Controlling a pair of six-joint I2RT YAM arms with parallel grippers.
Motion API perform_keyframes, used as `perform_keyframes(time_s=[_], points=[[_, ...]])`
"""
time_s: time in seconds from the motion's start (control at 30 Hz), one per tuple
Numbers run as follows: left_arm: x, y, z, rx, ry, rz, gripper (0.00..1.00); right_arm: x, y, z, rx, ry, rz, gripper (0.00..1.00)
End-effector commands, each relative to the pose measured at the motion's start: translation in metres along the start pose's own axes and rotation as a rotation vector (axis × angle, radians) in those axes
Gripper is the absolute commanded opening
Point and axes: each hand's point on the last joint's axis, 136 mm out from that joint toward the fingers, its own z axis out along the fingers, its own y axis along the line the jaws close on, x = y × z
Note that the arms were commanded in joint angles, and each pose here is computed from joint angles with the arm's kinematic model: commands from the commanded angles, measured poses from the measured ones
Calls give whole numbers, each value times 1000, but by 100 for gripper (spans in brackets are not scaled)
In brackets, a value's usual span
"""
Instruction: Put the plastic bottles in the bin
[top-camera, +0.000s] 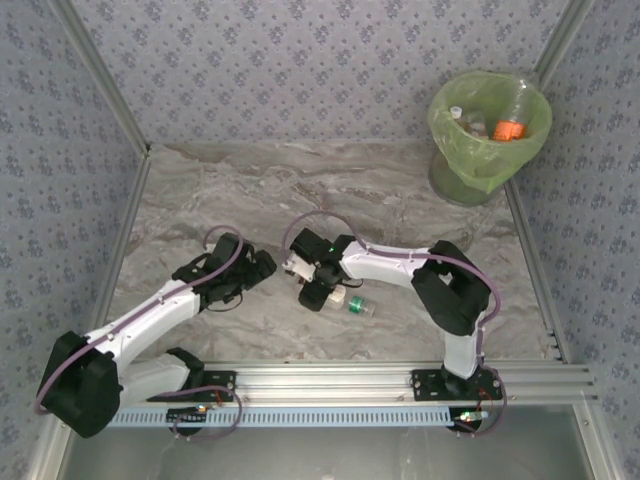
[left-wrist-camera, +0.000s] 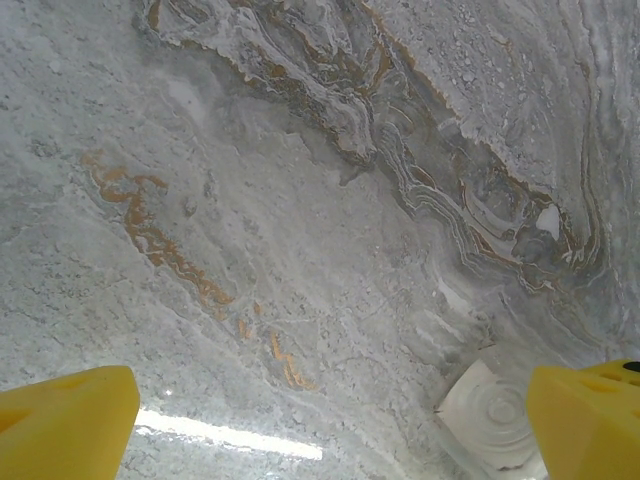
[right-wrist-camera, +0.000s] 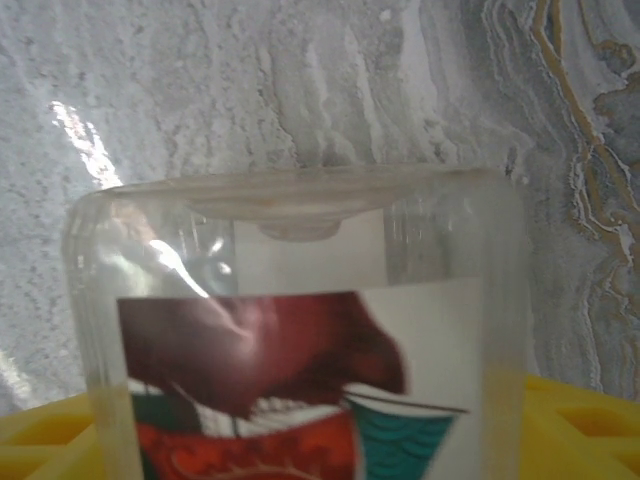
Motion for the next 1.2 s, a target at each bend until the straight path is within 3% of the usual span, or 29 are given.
perform_keyframes(time_s=[0.0,0.1,0.57,0.87,1.17], points=[[-3,3,1,-11,-11,-27,99,-2,-9,0,47,13,19,74],[-4,3,2,-10,-14,-32,99,-7,-16,-5,59,-17,47,65],[-6,-12,14,35,-8,-64,99,-2,-71,-23,197,-80,258,50],[-5,-23,20,62,17,-30,99,8,-108,-50,304,-181,439,49],[-15,-53,22,153,5,12,99,17,-151,-101,413,-369,597,46]])
